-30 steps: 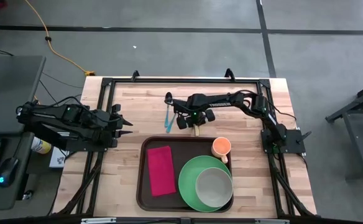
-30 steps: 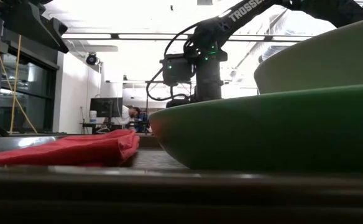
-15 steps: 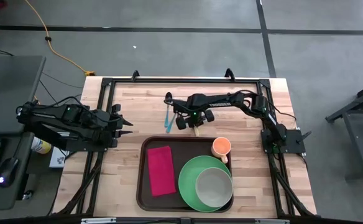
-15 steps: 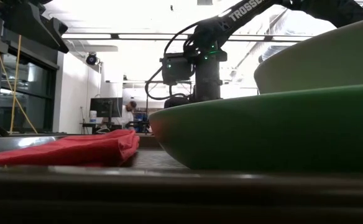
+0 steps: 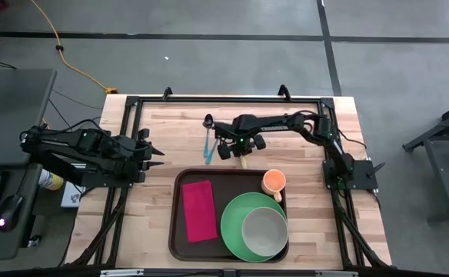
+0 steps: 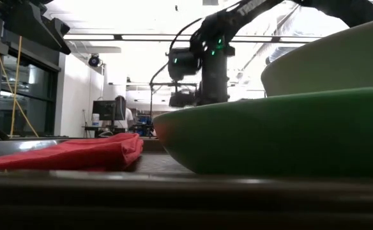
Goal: Set up tray
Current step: Put the yellow knife on top of the red napkin
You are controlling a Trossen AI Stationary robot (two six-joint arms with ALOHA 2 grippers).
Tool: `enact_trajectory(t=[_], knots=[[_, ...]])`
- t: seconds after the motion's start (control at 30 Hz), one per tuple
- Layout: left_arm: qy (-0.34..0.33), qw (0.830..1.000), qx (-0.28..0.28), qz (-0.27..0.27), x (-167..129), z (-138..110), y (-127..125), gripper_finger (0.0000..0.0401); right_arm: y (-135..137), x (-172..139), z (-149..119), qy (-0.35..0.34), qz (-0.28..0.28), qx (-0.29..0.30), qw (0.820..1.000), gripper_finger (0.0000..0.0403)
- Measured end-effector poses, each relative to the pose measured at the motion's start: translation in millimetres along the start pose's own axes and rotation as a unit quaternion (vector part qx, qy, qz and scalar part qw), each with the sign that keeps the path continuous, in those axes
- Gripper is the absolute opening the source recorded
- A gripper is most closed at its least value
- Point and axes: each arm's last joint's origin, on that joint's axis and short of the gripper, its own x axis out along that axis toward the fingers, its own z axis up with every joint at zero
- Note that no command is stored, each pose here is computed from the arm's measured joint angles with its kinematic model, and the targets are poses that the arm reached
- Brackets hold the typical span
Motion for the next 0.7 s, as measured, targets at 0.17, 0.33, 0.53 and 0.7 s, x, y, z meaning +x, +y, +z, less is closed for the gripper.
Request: enact_trajectory(t=[0.17, 0.33, 0.53, 0.7], knots=[[0.000, 1.000, 0.000, 0.000, 0, 0, 0, 0.0172, -5, -29, -3, -0.036, 0.010, -0.003, 0.999, 0.0030], [0.000, 1.000, 0.000, 0.000, 0, 0, 0, 0.0172, -5, -58, -13, -0.061, 0.044, -0.007, 0.997, 0.0029], [-0.001, 1.000, 0.000, 0.000, 0, 0, 0, 0.0172, 14, -79, -57, -0.098, 0.086, -0.013, 0.991, 0.0029], [-0.001, 1.000, 0.000, 0.000, 0, 0, 0, 0.0172, 34, -85, -101, -0.118, 0.116, -0.011, 0.986, 0.0029]])
